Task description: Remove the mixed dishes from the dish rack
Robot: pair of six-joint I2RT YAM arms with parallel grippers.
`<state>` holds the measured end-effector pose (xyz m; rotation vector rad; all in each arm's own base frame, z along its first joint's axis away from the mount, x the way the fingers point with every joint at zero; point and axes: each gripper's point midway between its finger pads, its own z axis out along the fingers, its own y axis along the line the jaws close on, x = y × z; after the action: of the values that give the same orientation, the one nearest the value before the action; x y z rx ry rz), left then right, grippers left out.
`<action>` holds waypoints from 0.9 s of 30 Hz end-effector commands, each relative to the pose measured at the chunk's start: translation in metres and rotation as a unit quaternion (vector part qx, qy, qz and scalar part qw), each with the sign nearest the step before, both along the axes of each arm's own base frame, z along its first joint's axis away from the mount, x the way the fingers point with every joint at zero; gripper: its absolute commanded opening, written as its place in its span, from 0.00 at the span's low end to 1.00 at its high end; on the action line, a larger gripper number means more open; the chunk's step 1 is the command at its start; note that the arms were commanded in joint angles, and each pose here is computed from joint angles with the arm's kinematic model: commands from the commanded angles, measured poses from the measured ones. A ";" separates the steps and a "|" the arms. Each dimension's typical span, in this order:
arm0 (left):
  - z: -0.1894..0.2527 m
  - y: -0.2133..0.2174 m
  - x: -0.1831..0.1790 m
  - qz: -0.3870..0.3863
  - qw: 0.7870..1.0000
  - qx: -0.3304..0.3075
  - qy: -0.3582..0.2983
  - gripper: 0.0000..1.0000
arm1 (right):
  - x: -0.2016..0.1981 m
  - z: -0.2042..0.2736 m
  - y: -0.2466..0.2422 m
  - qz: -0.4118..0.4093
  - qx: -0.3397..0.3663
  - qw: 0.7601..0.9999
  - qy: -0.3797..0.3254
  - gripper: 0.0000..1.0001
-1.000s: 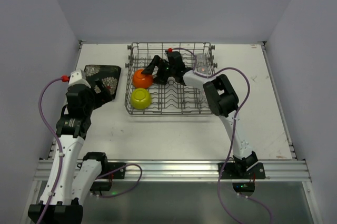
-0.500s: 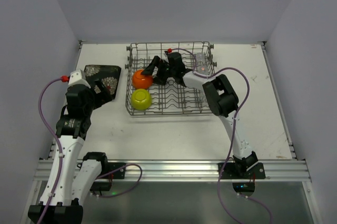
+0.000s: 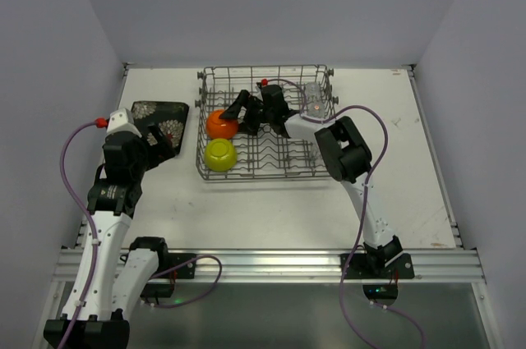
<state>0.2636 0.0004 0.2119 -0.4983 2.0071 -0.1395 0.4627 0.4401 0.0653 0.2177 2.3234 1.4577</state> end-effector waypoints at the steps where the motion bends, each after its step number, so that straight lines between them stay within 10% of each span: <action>1: 0.009 -0.003 0.005 -0.017 1.000 0.010 -0.023 1.00 | -0.005 0.061 0.011 0.018 0.049 0.997 -0.049 0.89; 27: 0.010 -0.004 0.005 -0.018 0.999 0.010 -0.025 1.00 | -0.016 0.082 0.018 0.035 0.087 0.994 -0.059 0.82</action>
<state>0.2639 -0.0004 0.2134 -0.4907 2.0021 -0.1439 0.4540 0.4496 0.0857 0.1951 2.2659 1.5576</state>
